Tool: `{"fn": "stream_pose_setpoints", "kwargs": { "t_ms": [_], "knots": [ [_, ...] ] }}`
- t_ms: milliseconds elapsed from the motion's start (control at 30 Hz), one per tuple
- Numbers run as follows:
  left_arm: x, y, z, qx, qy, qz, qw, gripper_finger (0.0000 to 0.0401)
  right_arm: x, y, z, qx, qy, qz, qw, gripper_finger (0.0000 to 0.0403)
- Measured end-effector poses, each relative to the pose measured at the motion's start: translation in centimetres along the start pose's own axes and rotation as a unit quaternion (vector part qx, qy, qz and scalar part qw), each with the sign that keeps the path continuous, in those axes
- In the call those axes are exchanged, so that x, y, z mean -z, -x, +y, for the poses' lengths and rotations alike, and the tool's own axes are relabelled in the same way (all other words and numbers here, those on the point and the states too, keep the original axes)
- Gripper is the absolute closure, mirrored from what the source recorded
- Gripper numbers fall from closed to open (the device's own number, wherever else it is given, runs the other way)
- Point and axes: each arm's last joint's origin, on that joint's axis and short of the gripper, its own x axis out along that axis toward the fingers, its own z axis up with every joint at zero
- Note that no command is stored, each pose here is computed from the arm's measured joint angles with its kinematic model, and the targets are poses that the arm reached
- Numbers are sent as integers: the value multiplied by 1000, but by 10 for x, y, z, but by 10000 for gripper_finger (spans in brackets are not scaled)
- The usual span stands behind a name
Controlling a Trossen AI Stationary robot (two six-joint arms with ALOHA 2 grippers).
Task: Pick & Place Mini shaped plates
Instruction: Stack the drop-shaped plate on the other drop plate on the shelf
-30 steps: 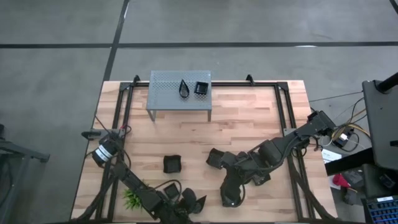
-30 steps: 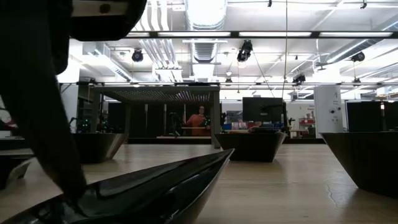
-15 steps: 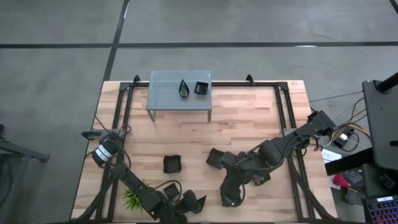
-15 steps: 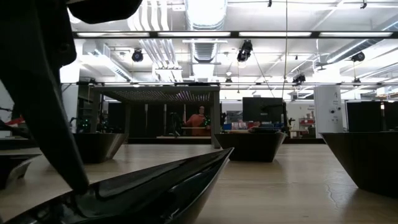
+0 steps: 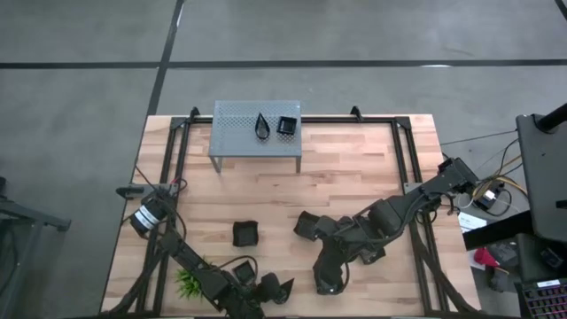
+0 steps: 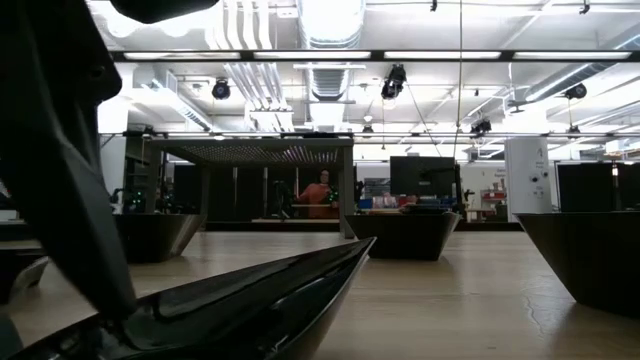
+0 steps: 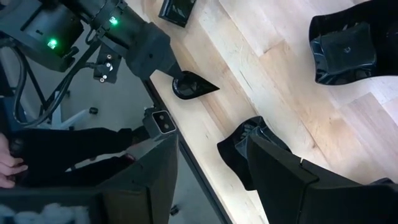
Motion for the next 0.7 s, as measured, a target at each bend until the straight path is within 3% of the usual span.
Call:
{"fn": "stream_pose_setpoints", "kwargs": {
  "t_ms": [467,700],
  "knots": [
    [0,-1,-1,25,-4,-15,1000,395,-1,0,0,3,-3,-11,1000,216],
    [-2,1,1,26,-5,-15,1000,401,-1,0,0,3,-4,-11,1000,216]
  ]
}}
